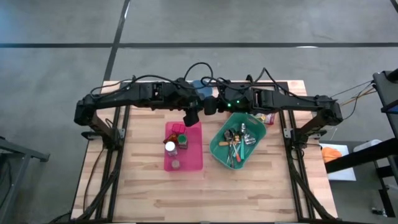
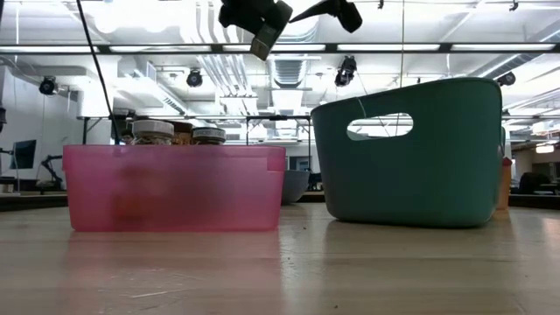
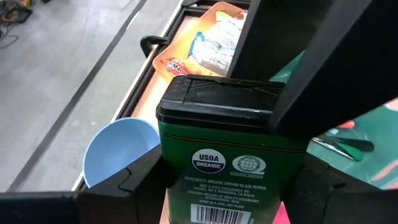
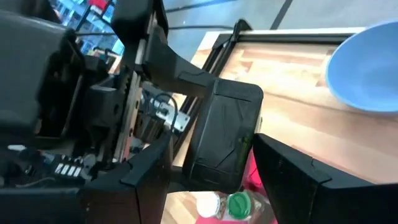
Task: Pick & Place Food Item
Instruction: Put the black spice can into the red bin
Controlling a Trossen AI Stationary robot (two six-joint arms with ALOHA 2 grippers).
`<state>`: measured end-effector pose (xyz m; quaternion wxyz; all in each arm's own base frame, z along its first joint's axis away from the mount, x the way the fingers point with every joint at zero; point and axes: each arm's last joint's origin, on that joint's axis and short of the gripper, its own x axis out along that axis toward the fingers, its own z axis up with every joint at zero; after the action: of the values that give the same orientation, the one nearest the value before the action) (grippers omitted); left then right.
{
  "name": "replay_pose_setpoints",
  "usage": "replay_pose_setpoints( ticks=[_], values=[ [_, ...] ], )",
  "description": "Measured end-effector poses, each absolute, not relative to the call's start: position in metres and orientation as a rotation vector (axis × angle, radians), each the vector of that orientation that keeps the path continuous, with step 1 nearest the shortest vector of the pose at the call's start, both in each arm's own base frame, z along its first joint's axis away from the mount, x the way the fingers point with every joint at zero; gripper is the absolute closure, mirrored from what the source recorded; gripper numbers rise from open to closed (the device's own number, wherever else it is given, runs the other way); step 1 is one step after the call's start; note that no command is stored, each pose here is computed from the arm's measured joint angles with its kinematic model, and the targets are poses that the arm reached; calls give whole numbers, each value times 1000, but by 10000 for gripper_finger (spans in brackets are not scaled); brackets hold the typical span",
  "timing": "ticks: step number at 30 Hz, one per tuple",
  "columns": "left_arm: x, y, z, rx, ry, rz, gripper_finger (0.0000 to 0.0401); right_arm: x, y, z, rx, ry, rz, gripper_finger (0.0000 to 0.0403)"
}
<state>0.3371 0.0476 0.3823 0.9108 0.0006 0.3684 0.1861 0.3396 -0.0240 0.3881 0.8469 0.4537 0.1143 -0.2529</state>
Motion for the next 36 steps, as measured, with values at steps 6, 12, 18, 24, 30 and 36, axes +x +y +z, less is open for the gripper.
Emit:
replay_pose_setpoints(
  ticks=[6, 12, 18, 24, 30, 36],
  values=[
    [336, 45, 383, 36, 766, 364, 164, 341, -22, 386, 984, 259, -522, 184],
    [334, 40, 389, 130, 752, 317, 164, 341, -21, 385, 997, 266, -518, 184],
    [335, 37, 390, 152, 752, 287, 164, 341, -21, 384, 1000, 274, -520, 185],
    [335, 34, 390, 178, 754, 271, 164, 341, -21, 384, 1004, 275, -522, 248],
    [335, 31, 390, 198, 755, 268, 164, 341, -22, 384, 1013, 271, -529, 278],
    [335, 31, 390, 198, 754, 266, 164, 341, -22, 384, 1008, 273, -528, 278]
  ],
)
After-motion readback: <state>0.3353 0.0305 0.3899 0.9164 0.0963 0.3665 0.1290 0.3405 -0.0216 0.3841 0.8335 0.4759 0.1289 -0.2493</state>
